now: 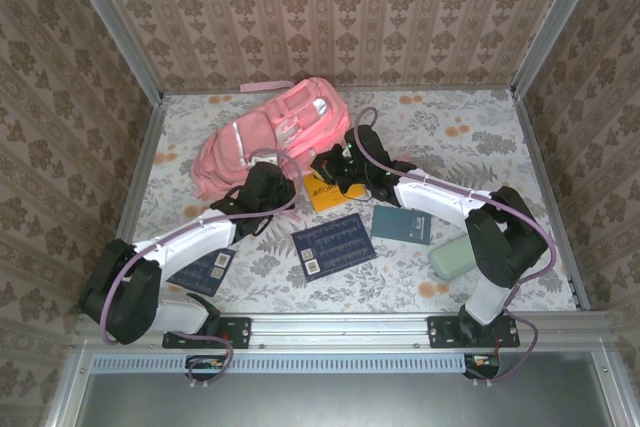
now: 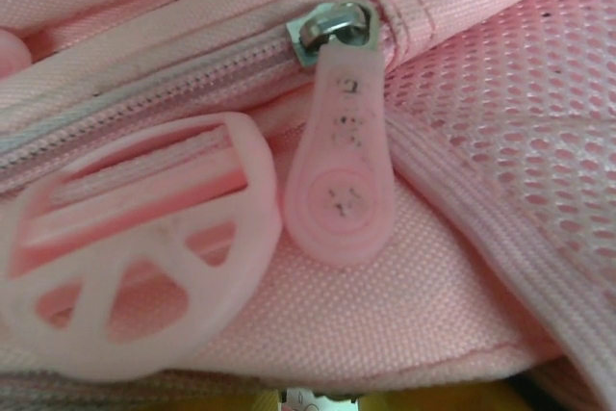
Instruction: Pack books, pencil case, and school supplies into a backpack
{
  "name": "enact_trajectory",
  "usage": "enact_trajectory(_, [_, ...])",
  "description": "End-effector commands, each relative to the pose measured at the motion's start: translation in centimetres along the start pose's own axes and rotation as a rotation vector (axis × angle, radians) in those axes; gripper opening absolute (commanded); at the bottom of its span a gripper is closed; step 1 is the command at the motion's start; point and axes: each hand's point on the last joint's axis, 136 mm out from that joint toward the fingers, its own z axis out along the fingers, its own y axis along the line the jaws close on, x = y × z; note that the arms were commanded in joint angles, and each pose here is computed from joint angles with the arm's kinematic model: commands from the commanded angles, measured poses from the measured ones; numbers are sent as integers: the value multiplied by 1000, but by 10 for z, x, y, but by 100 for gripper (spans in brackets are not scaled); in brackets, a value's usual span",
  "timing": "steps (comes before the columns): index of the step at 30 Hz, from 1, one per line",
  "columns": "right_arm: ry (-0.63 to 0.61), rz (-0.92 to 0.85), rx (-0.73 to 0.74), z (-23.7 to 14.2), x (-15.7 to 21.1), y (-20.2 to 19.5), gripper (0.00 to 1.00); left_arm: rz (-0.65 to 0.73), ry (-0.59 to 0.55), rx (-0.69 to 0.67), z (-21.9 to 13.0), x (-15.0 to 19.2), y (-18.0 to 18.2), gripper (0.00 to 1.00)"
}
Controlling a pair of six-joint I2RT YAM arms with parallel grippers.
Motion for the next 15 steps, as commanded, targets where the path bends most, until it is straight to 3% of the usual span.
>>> enact_trajectory(1, [13, -20, -103, -16, 7, 38, 0, -48, -106, -72, -3, -37, 16, 19])
enact_trajectory(3, [13, -19, -103, -17, 8, 38, 0, -53, -113, -76, -4, -41, 19, 1])
enact_trajectory(15, [-22, -12, -75, -23, -2, 28, 0, -89, -106, -87, -25, -28, 45, 0])
